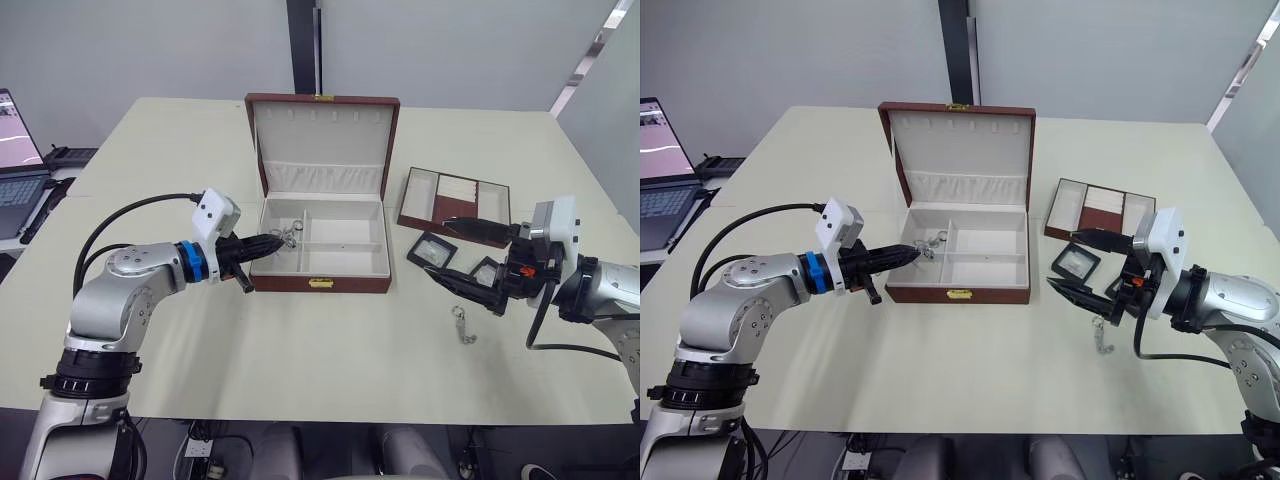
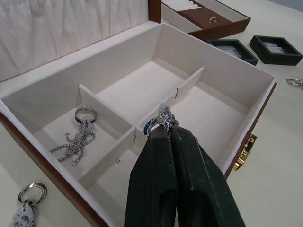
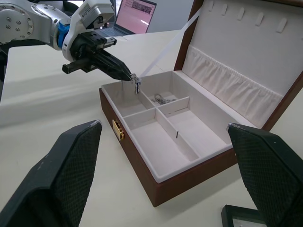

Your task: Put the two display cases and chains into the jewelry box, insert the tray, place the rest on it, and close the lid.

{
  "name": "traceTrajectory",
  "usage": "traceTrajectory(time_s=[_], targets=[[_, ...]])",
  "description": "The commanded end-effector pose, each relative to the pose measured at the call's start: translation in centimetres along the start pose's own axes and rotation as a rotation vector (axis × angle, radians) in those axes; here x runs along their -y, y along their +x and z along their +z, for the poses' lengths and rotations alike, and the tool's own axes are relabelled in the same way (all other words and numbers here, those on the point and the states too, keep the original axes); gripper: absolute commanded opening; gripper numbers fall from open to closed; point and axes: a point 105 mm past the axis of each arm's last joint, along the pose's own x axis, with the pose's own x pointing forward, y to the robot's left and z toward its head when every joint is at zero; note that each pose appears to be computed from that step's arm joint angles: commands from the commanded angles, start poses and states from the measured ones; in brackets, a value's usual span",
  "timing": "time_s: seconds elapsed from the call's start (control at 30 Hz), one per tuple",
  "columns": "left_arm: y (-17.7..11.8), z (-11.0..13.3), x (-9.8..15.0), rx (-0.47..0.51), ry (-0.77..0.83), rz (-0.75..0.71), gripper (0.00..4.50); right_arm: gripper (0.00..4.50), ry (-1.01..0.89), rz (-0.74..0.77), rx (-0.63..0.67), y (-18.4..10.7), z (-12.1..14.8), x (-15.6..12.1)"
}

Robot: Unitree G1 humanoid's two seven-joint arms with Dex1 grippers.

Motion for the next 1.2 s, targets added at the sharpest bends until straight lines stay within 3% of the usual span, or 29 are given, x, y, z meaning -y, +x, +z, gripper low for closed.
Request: traceTrajectory(time_s=[0.03, 0.5, 0.73, 0.97, 1.2], targets=[[-0.7, 1.4, -0.2, 0.038, 0.038, 0.023, 0.43, 4.50, -0.043, 0.002, 0.008, -0.2, 0.8, 0.2], [-1.6, 1.7, -0.6, 0.051, 0.015, 0.036, 4.49, 4.50, -0.033, -0.010, -0.003, -0.7, 0.5, 0.8], [-6.7, 1.9, -3.6, 0.075, -0.010, 0.171, 4.49, 4.50, 0.012, -0.155, -0.098, -4.8, -2.0, 3.5], [-12.4, -1.3, -6.7, 0.038, -0.034, 0.409, 4.49, 4.50, 0.090, -0.331, -0.191, -9.3, -6.8, 6.3], [-15.5, -5.8, -7.1, -0.004, -0.051, 0.605, 4.49, 4.50, 0.132, -0.480, -0.214, -11.6, -10.7, 8.1]])
